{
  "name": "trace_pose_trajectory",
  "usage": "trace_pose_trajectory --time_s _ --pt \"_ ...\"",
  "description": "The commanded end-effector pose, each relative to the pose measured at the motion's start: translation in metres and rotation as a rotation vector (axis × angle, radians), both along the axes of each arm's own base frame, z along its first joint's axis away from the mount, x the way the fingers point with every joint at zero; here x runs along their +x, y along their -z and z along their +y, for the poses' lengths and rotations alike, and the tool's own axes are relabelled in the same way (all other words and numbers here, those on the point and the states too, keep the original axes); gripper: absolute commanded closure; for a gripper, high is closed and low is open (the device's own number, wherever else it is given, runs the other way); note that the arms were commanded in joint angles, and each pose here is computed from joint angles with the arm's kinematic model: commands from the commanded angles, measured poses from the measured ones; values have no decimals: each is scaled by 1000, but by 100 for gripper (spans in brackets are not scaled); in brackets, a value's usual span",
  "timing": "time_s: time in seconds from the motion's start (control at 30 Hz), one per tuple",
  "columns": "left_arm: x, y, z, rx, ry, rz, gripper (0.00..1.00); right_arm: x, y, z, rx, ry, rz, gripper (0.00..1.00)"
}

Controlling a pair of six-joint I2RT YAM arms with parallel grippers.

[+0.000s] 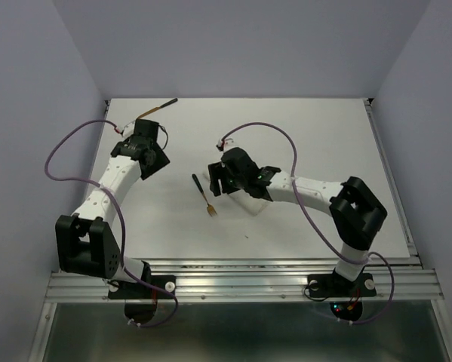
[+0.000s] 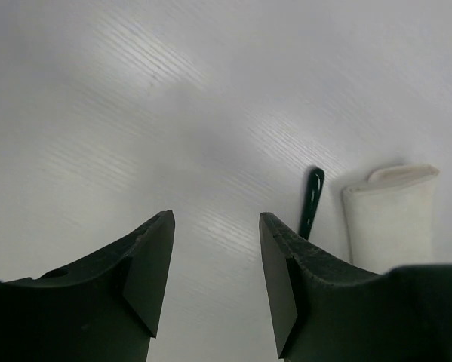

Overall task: Fold the napkin into a case and place the utensils inside
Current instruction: Pick up the fork from the center of the board.

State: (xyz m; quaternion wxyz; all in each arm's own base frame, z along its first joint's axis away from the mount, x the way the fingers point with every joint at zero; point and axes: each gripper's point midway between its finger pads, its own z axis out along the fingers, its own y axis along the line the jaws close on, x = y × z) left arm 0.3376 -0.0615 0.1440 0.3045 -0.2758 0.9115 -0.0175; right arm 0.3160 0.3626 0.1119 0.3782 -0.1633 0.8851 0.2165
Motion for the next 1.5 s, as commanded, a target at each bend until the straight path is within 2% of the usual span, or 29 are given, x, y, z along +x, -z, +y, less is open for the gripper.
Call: trace_pose_trajectory --time_s 0.0,0.17,0.23,0.43,0.7,0.77,0.87,1.03,1.1,1.13,1.17,1.33,1.47 --pt "-2 -27 37 71 -28 -41 40 8 3 33 -59 -65 -29 29" --pt "-4 -27 50 55 -53 -54 40 5 26 59 -131 -111 -24 31" --pt "-6 -21 47 38 -41 -45 40 11 24 70 -140 -110 -44 32" --pt "-5 -5 34 -55 19 -47 40 24 64 82 -238 -94 -56 36" --pt "-4 -6 41 -47 2 -61 40 32 91 87 -330 -69 -82 52" --pt "-3 -4 41 -48 4 -59 40 33 87 88 -327 -75 -90 63" --pt "-1 -2 39 -59 10 -60 40 33 73 89 -310 -84 -104 70" --pt "5 -1 35 -77 29 -66 40 29 56 92 -282 -113 -114 66" --pt "11 -3 33 -82 35 -76 40 26 53 93 -274 -130 -111 80" --pt "13 -4 33 -82 40 -78 40 23 52 95 -263 -148 -104 91" --pt "16 -4 32 -82 48 -79 40 22 45 95 -250 -152 -106 98" --pt "34 -13 10 -144 146 -96 40 11 3 91 -173 -190 -157 99" --pt "50 -21 -12 -177 207 -118 41 2 -26 68 -182 -211 -216 99"
